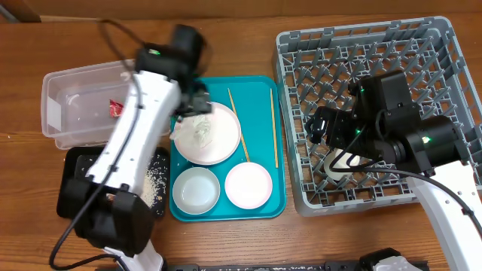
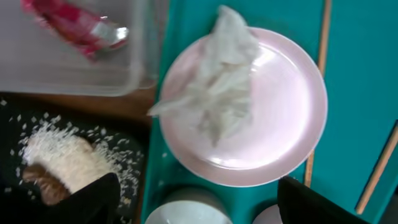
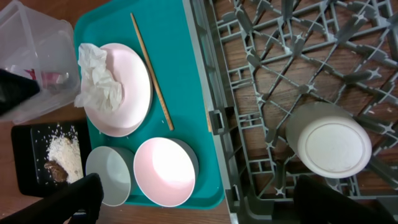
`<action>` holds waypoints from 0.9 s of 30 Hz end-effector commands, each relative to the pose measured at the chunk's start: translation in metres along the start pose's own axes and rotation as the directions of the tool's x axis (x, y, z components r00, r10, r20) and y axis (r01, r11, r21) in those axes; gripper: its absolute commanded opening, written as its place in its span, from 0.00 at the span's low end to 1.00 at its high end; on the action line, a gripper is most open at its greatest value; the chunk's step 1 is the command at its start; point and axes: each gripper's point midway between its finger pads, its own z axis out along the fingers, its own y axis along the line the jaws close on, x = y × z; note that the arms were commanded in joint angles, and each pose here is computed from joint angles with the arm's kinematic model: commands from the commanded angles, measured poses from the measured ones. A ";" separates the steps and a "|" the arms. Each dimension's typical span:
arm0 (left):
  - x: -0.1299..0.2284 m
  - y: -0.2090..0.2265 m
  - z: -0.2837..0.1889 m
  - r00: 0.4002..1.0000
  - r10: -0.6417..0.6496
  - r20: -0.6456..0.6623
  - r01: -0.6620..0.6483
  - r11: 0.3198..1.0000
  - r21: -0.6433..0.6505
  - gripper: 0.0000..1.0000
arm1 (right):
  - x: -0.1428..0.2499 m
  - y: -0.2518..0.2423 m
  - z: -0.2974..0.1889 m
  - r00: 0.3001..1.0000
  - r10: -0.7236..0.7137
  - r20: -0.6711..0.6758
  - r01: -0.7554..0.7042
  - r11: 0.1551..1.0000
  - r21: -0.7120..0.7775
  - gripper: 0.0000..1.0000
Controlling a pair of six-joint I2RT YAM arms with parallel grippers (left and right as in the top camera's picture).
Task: Sort waste into correct bins and load items into the dishwasher
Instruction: 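Pick the red wrapper off the pink plate and drop it in the clear container, then grasp the tissue on the pink plate and move it to the clear container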
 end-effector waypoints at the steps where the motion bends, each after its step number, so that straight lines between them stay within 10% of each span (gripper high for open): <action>1: 0.013 0.002 0.022 0.995 0.092 0.044 -0.085 0.987 -0.137 0.89 | -0.004 0.005 -0.006 1.000 -0.014 0.020 0.015 1.000 -0.011 1.00; 16: 0.027 -0.021 0.127 0.959 0.264 0.106 -0.267 0.963 0.020 0.89 | 0.002 0.001 -0.006 1.000 -0.009 -0.003 0.009 1.000 0.002 1.00; 27: 0.045 -0.021 0.147 0.960 0.270 0.071 -0.273 0.961 0.046 0.64 | 0.006 -0.001 -0.006 1.000 -0.005 -0.022 0.005 1.000 0.013 1.00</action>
